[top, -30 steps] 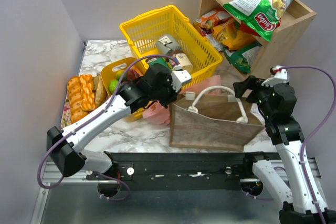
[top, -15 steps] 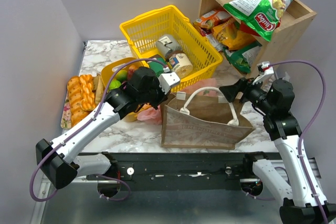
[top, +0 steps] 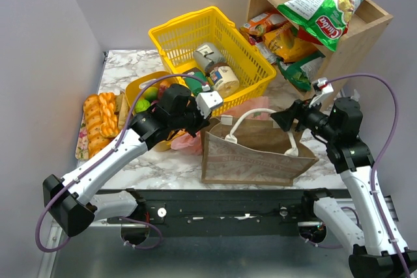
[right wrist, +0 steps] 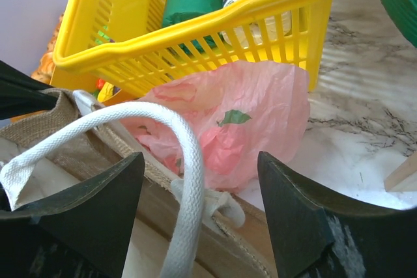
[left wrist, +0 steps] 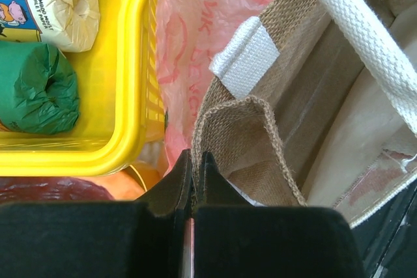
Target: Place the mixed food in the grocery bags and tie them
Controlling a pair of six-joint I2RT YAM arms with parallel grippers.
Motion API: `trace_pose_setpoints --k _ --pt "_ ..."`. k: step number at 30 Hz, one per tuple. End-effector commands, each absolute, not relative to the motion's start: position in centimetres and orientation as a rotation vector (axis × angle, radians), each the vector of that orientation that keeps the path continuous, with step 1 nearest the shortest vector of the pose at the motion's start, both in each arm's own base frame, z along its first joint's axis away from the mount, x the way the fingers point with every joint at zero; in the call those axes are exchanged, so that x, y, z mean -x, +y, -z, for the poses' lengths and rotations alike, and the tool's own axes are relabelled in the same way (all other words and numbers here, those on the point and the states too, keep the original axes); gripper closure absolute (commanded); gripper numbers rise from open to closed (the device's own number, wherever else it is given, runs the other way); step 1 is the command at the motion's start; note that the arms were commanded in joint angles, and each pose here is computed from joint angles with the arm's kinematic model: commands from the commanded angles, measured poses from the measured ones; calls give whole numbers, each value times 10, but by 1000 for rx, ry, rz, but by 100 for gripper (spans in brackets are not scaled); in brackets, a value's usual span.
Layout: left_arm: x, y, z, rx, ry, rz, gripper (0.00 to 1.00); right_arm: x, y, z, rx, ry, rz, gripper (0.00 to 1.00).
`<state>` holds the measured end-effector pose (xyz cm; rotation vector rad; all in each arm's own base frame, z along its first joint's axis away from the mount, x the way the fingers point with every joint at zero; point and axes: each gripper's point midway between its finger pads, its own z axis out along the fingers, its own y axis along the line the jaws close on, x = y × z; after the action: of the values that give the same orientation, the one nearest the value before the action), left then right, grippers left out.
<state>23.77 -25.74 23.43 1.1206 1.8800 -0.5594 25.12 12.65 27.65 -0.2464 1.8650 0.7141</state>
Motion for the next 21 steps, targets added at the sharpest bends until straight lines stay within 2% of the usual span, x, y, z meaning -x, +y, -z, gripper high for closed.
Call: trace_pose_setpoints --k 1,6,8,10,11,13,14,15,17,18,21 --pt "-232 -261 -240 -1123 1851 609 100 -244 130 -259 257 1922 -742 25" --pt "-231 -262 -244 -1114 1843 619 98 -246 133 -255 271 1926 -749 36" --pt "-231 -263 -247 -1112 1838 626 98 -248 133 -251 267 1937 -749 36" --pt "-232 -264 -249 -1108 1834 629 92 -248 134 -250 269 1934 -757 36" --pt "-232 -264 -249 -1108 1835 628 87 -248 136 -250 277 1926 -769 41" --pt "-231 -263 -252 -1107 1827 628 70 -247 138 -252 278 1915 -780 48" --pt "-231 -263 -253 -1107 1829 630 61 -247 138 -255 280 1906 -782 59" --pt "-232 -262 -255 -1096 1828 622 50 -247 137 -259 285 1890 -776 63" --pt "-241 -254 -263 -1038 1840 554 37 -247 135 -265 287 1870 -751 75" --pt "-242 -251 -267 -1023 1842 540 27 -247 133 -269 294 1855 -740 78" --pt "-246 -244 -286 -980 1819 504 13 -245 131 -278 304 1823 -717 83"
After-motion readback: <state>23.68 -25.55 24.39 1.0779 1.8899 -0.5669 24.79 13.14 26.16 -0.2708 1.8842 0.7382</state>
